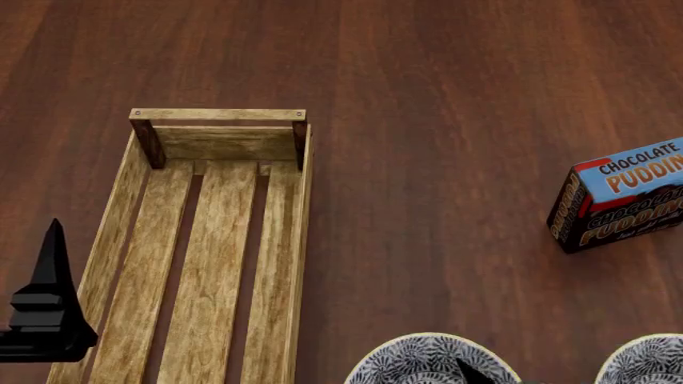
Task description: Stack the left bowl on the right bowl and place them in the tray.
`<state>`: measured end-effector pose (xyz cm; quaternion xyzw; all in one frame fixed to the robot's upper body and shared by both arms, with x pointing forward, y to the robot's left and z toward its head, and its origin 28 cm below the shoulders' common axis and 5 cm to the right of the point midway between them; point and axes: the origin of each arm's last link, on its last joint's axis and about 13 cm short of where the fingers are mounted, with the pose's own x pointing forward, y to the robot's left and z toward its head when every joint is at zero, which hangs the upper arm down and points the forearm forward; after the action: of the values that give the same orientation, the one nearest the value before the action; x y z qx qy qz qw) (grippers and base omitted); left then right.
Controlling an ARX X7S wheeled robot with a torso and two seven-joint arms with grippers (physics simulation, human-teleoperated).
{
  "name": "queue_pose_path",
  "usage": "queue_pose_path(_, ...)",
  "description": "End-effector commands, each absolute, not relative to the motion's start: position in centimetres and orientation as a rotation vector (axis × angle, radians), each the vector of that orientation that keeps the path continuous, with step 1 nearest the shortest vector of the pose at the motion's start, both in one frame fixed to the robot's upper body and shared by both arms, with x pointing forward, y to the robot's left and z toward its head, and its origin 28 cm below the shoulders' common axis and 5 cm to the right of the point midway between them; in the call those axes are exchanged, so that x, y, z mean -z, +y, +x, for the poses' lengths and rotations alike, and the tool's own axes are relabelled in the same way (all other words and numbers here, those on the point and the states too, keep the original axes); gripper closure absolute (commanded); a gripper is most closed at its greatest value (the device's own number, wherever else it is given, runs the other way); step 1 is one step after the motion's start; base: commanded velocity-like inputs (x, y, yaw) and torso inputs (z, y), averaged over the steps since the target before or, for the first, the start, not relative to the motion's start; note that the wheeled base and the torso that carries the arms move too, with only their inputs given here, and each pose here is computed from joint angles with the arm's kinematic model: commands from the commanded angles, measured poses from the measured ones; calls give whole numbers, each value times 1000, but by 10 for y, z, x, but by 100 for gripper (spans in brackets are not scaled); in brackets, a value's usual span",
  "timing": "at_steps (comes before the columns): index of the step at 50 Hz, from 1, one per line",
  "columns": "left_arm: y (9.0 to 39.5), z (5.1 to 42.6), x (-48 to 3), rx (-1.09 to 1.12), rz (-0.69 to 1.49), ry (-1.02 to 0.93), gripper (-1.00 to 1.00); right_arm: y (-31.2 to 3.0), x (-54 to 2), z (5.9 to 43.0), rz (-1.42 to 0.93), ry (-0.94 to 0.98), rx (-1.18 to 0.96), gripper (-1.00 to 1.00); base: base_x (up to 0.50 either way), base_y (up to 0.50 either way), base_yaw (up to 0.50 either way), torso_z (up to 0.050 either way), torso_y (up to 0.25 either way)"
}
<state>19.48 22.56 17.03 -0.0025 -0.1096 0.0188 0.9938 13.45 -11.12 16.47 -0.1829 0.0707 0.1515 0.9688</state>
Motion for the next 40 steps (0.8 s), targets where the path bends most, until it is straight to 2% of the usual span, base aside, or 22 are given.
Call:
queue_pose_path(1,225,195,-171,-33,-12,-216,-100,-111,-163,123,-406,214,-391,-100,0,0,0,0,0)
queue_pose_path(21,224,195,-176,-31,-7,-229,-100,-106,-148,118,-413,346,-519,-100,0,0,0,0,0)
queue_pose_path(40,226,195,-171,-37,-8,-221,-100,-110,-138,126,-463,440,-497,-100,0,0,0,0,0)
